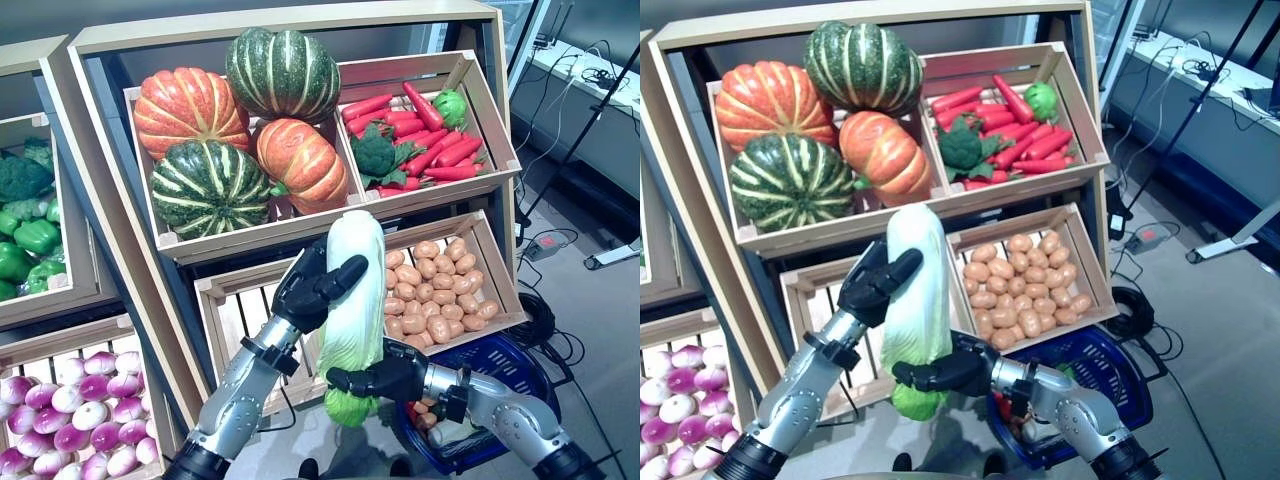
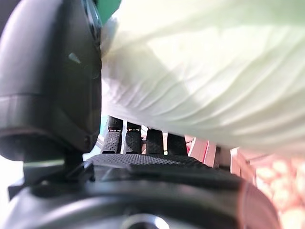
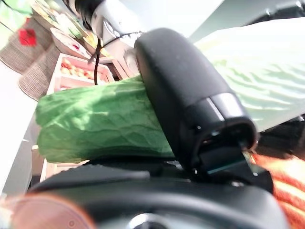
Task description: Put vegetables into the basket
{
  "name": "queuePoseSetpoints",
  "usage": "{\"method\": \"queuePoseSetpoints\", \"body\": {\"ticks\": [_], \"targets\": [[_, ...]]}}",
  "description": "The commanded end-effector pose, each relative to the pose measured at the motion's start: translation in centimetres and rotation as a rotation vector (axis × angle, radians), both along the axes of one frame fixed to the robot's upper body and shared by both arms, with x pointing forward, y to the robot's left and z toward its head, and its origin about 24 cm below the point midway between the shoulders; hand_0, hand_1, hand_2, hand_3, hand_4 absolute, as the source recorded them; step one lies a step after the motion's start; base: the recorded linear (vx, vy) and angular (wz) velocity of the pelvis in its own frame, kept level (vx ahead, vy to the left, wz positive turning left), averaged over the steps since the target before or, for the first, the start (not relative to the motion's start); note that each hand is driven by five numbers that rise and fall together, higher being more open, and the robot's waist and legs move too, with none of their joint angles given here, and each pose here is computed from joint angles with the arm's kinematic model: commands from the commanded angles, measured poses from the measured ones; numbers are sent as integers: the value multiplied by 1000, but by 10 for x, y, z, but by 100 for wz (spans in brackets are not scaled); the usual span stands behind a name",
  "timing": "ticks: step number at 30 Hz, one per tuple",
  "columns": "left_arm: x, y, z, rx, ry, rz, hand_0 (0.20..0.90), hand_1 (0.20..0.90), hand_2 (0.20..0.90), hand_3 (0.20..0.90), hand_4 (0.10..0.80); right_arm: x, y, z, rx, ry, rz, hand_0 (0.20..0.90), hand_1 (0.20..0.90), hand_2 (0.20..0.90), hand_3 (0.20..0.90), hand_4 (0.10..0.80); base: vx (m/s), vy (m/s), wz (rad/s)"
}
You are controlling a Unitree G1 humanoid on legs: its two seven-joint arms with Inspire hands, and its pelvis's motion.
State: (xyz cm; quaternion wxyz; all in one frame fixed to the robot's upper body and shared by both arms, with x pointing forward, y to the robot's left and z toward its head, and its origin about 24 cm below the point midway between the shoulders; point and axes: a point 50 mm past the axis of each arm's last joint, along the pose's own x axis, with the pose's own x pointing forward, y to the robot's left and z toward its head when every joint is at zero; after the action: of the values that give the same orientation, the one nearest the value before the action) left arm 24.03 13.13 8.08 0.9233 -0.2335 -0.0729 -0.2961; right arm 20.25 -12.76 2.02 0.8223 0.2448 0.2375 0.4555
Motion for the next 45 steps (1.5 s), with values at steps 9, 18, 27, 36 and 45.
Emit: {"method": "queuePoseSetpoints", "body": {"ticks": [9, 18, 27, 36, 45], "targets": [[4, 94, 53, 385, -369, 672, 900, 900, 900, 900, 800, 36, -78, 47, 155, -272, -847, 300, 300, 300, 300, 400, -101, -24, 0], [14, 95, 74, 304, -463, 850, 900, 900, 900, 900, 800, 51, -122, 83, 406, -447, -1287, 300, 300, 300, 300, 400, -255, -28, 0], [30, 76, 87, 246, -530, 893, 900, 900, 900, 900, 800, 55, -148, 88, 775, -374, -1664, 300, 300, 300, 300, 400, -138, -26, -4], [43, 51, 113, 194, -633, 876, 900, 900, 900, 900, 800, 80, -171, 52, 946, -38, -1908, 300, 300, 300, 300, 400, -46, -3, 2], [52, 30, 136, 179, -717, 838, 900, 900, 900, 900, 800, 126, -158, 57, 698, 196, -1827, 300, 300, 300, 300, 400, -12, -23, 1]]}}
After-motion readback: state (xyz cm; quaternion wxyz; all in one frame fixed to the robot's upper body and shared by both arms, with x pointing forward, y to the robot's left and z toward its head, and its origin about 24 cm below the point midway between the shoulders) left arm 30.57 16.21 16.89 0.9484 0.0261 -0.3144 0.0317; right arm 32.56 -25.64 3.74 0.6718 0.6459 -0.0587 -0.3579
